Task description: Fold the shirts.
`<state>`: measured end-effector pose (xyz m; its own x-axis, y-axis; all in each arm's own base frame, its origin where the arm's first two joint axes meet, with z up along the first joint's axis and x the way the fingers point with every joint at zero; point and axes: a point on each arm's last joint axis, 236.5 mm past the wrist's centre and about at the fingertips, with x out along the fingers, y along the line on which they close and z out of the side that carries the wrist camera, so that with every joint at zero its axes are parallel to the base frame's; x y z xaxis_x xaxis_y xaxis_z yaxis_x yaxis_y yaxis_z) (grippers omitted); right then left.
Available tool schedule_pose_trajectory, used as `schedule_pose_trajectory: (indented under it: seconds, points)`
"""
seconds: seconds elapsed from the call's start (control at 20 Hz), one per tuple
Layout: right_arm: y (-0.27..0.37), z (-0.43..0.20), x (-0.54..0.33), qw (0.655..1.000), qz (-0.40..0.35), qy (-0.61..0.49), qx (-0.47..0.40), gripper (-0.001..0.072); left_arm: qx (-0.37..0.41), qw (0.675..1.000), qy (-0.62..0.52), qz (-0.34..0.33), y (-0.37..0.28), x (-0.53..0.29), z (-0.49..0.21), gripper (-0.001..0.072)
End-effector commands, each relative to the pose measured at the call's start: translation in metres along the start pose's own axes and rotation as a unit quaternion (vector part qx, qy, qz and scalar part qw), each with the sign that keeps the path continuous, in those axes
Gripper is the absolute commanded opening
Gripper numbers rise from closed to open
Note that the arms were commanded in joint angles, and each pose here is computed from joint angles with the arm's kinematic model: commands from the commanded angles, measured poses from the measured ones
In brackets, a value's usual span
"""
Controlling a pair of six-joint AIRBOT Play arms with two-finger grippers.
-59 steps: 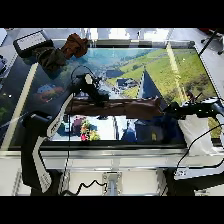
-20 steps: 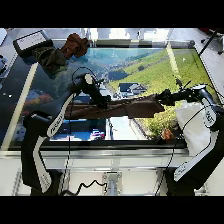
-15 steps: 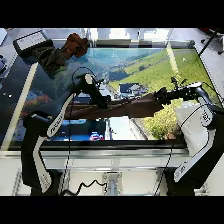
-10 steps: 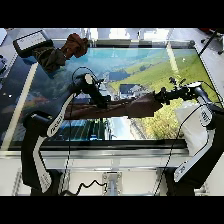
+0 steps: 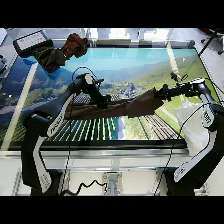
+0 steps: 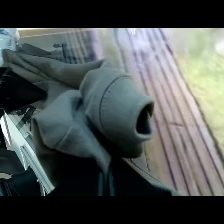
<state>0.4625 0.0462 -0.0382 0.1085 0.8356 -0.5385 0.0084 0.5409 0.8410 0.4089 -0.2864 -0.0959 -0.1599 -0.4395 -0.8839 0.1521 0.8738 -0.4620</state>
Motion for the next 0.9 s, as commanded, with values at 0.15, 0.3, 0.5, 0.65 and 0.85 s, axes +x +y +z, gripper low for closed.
schedule_pose_trajectory:
  seconds: [0.15, 0.3, 0.5, 0.65, 0.85]
  points:
    - [0.145, 0.036, -0.045, 0.983, 0.09, -0.09, -0.129, 0.0034, -0.009, 1.0, 0.005, 0.004, 0.008, 0.014, 0.002, 0.001]
    - [0.214, 0.029, -0.016, 0.973, 0.116, -0.073, -0.184, 0.0034, -0.014, 1.0, -0.007, -0.003, 0.008, 0.02, 0.01, 0.0011]
    - [0.28, -0.002, 0.063, 0.961, 0.129, -0.023, -0.242, 0.0033, 0.01, 0.997, -0.042, -0.056, -0.024, -0.002, 0.028, 0.0012]
    - [0.31, -0.039, 0.113, 0.953, 0.136, 0.022, -0.27, 0.0033, 0.035, 0.989, -0.137, -0.035, -0.018, -0.08, 0.066, 0.0011]
    - [0.336, -0.069, 0.156, 0.946, 0.143, 0.045, -0.289, 0.0033, -0.016, 0.965, -0.232, 0.12, 0.084, -0.213, 0.073, 0.0012]
